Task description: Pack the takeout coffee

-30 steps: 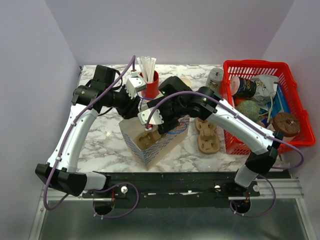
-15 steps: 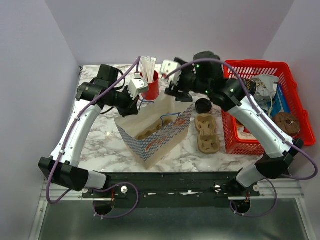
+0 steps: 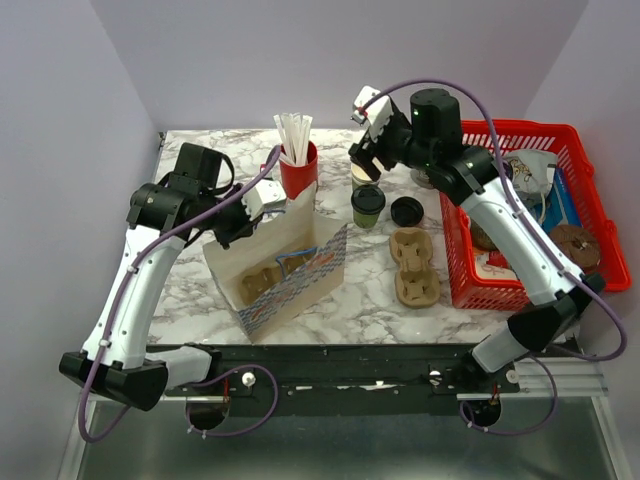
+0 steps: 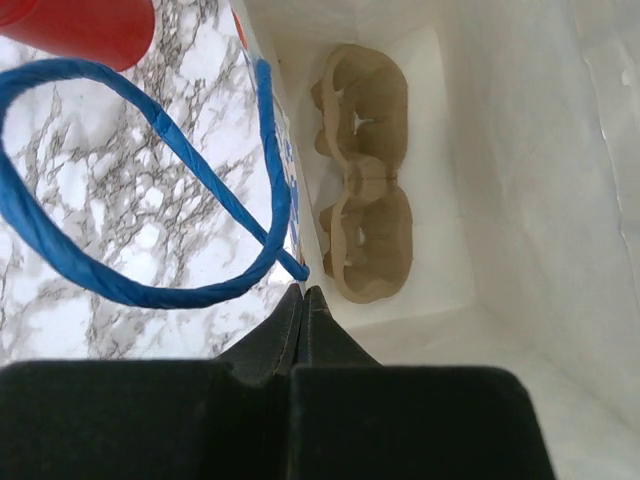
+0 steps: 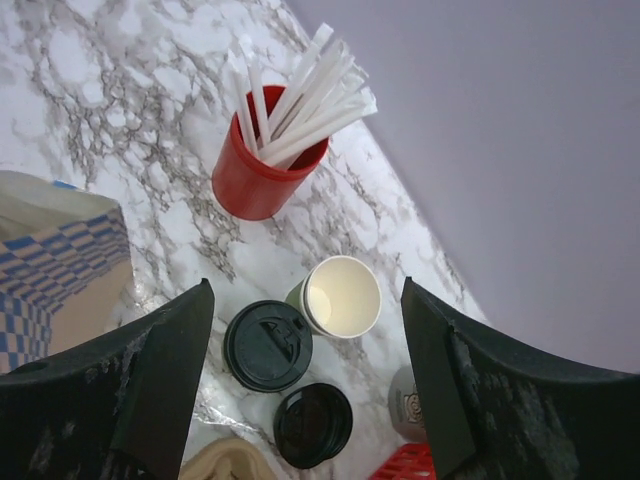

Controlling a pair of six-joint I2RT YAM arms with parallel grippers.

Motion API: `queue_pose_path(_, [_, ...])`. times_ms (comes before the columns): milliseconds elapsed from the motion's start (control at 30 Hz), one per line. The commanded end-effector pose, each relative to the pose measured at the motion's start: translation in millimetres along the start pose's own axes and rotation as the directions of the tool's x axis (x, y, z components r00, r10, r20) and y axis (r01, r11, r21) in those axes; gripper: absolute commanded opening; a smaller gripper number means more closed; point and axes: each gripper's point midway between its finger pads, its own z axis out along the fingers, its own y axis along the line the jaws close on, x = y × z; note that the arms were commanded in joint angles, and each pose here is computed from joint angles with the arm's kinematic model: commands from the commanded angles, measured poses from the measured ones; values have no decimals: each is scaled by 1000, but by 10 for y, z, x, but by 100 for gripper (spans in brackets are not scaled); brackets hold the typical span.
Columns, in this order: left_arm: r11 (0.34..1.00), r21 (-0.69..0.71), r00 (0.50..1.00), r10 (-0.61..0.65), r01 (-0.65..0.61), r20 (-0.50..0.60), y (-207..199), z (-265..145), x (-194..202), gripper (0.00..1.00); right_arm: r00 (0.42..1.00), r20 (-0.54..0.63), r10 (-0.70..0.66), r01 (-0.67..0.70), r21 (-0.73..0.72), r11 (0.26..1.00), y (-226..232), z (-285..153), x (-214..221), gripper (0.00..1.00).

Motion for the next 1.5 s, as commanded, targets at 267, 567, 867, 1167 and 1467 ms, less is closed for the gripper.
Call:
queue_pose_path(267, [992, -109, 990, 57, -71, -127, -58, -206, 402, 0, 870, -309, 385, -377, 87, 922, 151, 813, 1333, 97])
queue_pose_path(567, [991, -135, 991, 2, -20, -131, -76, -161, 493, 9, 701, -413, 581, -523, 256, 813, 263, 943, 1884, 99])
queue_pose_path(867, [992, -128, 993, -8, -8, -119, -46, -130, 443, 11, 614, -461, 641, -546, 338, 766, 311, 941, 2229, 95])
queue_pose_path(1167, [993, -121, 993, -10, -4, -118, -49, -122, 435, 14, 559, -495, 665, -561, 364, 743, 369, 928, 2435, 94])
queue_pose_path(1467, [993, -121, 992, -15, 0, -123, -61, -116, 458, 16, 543, -518, 662, -564, 359, 744, 433, 909, 2529, 94])
